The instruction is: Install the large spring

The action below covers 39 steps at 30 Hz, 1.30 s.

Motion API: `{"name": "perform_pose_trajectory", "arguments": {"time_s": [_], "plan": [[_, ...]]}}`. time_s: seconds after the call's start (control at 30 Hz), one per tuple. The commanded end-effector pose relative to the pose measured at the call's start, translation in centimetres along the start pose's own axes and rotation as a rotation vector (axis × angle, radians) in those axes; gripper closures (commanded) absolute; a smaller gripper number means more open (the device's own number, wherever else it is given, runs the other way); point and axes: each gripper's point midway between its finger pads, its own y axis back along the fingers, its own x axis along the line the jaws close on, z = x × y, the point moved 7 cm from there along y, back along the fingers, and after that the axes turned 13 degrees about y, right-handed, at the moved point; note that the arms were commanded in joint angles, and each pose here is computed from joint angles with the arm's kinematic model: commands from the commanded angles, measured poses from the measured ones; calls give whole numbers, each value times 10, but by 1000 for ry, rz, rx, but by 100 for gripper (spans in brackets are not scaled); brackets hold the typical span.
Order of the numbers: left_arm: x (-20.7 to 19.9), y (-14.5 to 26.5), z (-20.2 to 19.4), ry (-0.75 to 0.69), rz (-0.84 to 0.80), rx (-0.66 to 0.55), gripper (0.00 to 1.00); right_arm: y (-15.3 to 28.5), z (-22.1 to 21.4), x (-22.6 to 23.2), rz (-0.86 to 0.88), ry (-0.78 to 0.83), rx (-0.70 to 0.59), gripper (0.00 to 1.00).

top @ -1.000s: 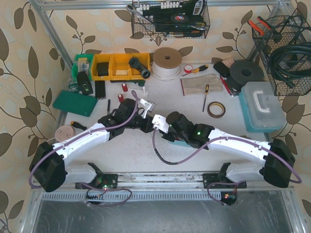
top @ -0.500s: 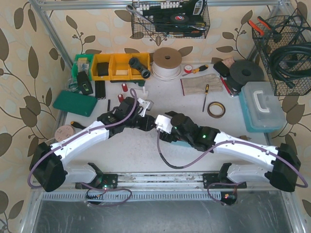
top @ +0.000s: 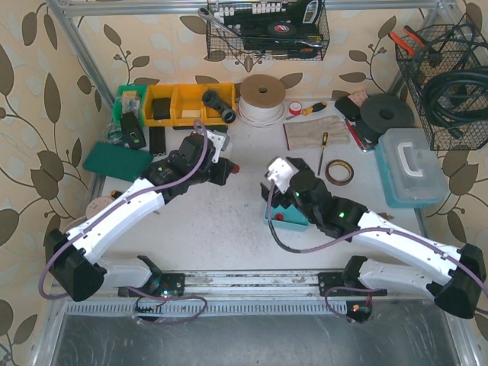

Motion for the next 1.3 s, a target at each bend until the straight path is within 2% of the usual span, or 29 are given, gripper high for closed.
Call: {"name": "perform_pose_trajectory", "arguments": {"time_s": [0.0,0.07,0.13,0.2,0.23,0.43,0.67,1.27], "plan": [[13,3,30,-86,182,-92,100,4,-2,-56,-284,-302,94,1],[20,-3,42,-95,239,-103,100,1,-13,-65,-289,-398,170,2],[27,-12,51,-93,265,-104,100,-5,-23,-59,-282,-410,185,3],[34,-23,60,-99,258,-116,100,-7,-35,-52,-286,-415,171,2],[44,-40,62,-91,286,-87,100,-7,-39,-50,-282,-418,158,2],[61,-76,83,-100,377,-46,100,-1,-56,-47,-319,-439,103,2],[80,-116,105,-86,427,-3,100,-2,-63,-47,-357,-437,117,2],[84,-150,128,-95,418,-14,100,-5,-65,-45,-365,-426,126,2]]}}
